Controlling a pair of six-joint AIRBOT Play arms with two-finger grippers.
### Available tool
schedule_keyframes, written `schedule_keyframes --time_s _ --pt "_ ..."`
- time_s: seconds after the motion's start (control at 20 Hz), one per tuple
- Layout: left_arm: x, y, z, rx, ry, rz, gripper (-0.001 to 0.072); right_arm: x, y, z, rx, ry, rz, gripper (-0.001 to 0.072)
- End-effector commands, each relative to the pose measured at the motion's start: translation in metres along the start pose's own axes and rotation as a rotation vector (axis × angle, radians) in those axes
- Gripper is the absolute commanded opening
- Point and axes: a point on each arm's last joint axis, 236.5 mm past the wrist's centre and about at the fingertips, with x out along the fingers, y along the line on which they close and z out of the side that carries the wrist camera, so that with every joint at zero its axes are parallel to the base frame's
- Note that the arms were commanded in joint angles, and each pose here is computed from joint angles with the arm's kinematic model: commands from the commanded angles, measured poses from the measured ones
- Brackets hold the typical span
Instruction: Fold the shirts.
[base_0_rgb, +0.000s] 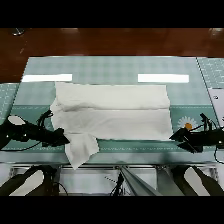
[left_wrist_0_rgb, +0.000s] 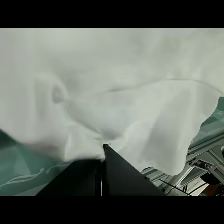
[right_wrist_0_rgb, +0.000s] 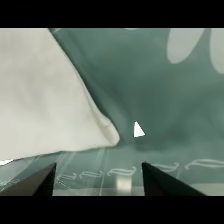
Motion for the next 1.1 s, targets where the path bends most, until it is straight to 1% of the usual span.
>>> schedule_keyframes --time_s 0.0,0.3,0.35,0.4,0.45,0.5,0.65,0.85,1.05 --pt "0.0 0.0 0.002 0.002 -0.007 0.003 0.0021 0.007 0.009 0.014 0.016 -0.026 0.049 0.0618" --pt "0.0 0.001 0.003 0.001 -0.013 0.005 0.0021 0.019 0.028 0.046 0.074 -0.099 0.164 0.0617" --pt "0.0 0.001 0.003 0.002 -0.014 0.004 0.0021 0.019 0.033 0.049 0.075 -0.102 0.191 0.0588" --pt "0.0 0.0 0.004 0.001 -0.016 0.001 0.0021 0.02 0.038 0.05 0.055 -0.102 0.216 0.0362" --pt "-0.001 -0.002 0.006 0.002 -0.022 -0.004 0.0021 0.019 0.045 0.049 0.008 -0.101 0.247 0.0064" --pt "-0.004 -0.004 0.01 0.009 -0.031 -0.004 0.0021 0.017 0.053 0.048 -0.031 -0.102 0.278 0.0027" --pt "-0.029 -0.021 0.038 0.048 -0.111 -0.026 0.0021 0.001 0.063 0.054 -0.088 -0.101 0.291 0.0027" --pt "-0.079 -0.058 0.1 0.108 -0.297 -0.074 0.0021 -0.039 0.082 0.098 -0.12 -0.224 0.299 0.0027" --pt "-0.109 -0.087 0.167 0.097 -0.368 -0.165 0.0021 -0.061 0.117 0.14 -0.128 -0.263 0.387 0.0027"
